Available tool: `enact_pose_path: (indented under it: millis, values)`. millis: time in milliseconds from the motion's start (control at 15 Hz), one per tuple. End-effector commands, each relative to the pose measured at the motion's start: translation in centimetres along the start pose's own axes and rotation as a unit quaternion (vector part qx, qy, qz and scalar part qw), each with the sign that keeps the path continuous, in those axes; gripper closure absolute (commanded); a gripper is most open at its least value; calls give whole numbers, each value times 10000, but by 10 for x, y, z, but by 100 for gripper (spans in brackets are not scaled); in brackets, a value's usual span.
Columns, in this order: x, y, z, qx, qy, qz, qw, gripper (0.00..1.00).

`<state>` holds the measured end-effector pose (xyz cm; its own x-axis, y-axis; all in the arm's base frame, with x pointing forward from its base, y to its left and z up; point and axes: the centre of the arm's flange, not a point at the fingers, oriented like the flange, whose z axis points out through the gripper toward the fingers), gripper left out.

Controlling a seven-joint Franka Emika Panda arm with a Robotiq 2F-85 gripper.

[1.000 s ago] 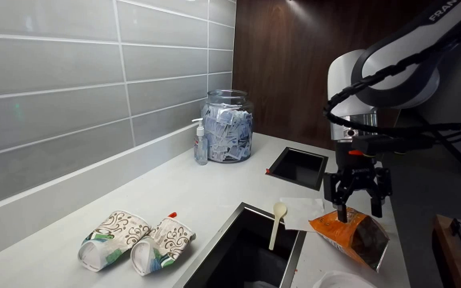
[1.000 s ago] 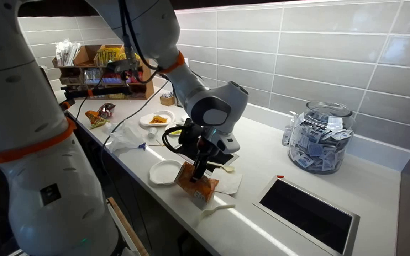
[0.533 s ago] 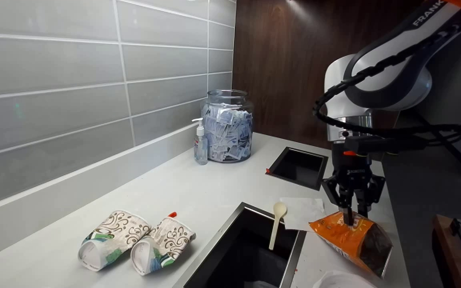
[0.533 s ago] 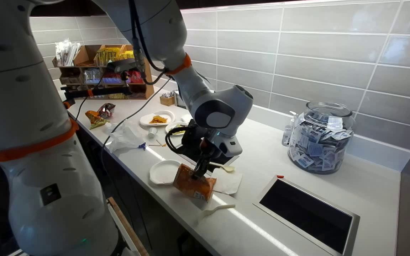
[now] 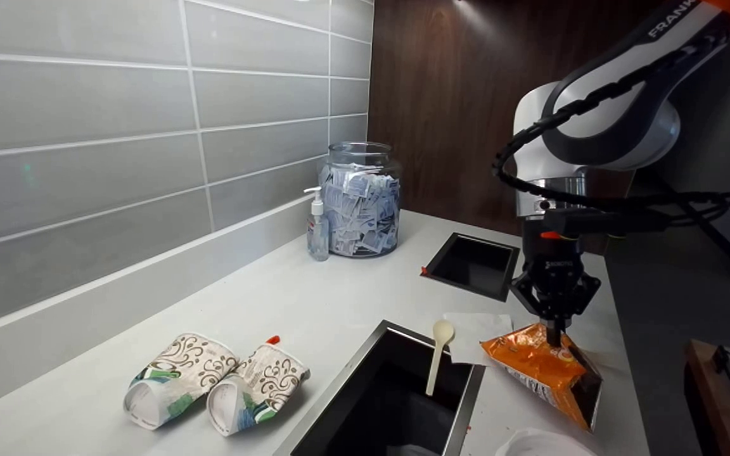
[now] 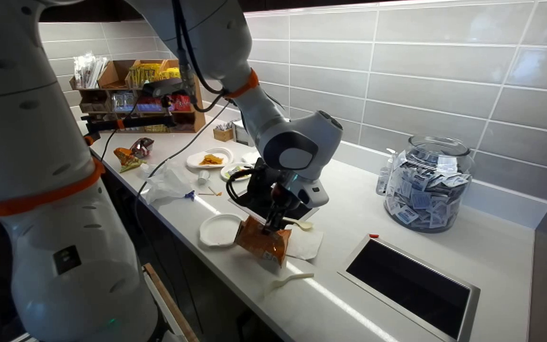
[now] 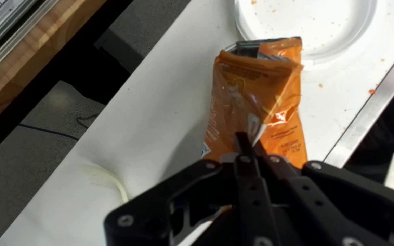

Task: Pour the snacks in the orange packet on the white plate at the front of the counter.

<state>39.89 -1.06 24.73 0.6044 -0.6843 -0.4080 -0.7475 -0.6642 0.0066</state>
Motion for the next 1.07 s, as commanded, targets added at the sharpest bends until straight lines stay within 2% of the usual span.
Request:
enact_pose_path:
  millis: [0, 267, 467, 867, 933, 1000]
  values:
    - [-3, 7, -12, 102, 184, -486, 9986, 100]
    - [-12, 3, -21, 108, 277, -1312, 9909, 100]
    - [-22, -3, -26, 51, 337, -1947, 9803, 100]
    - [-43, -15, -27, 24, 415, -3415, 9390, 100]
    - [-46, -18, -27, 49, 401, -3410, 9392, 100]
    - [-34, -23, -29, 29, 393, -3184, 9471, 99]
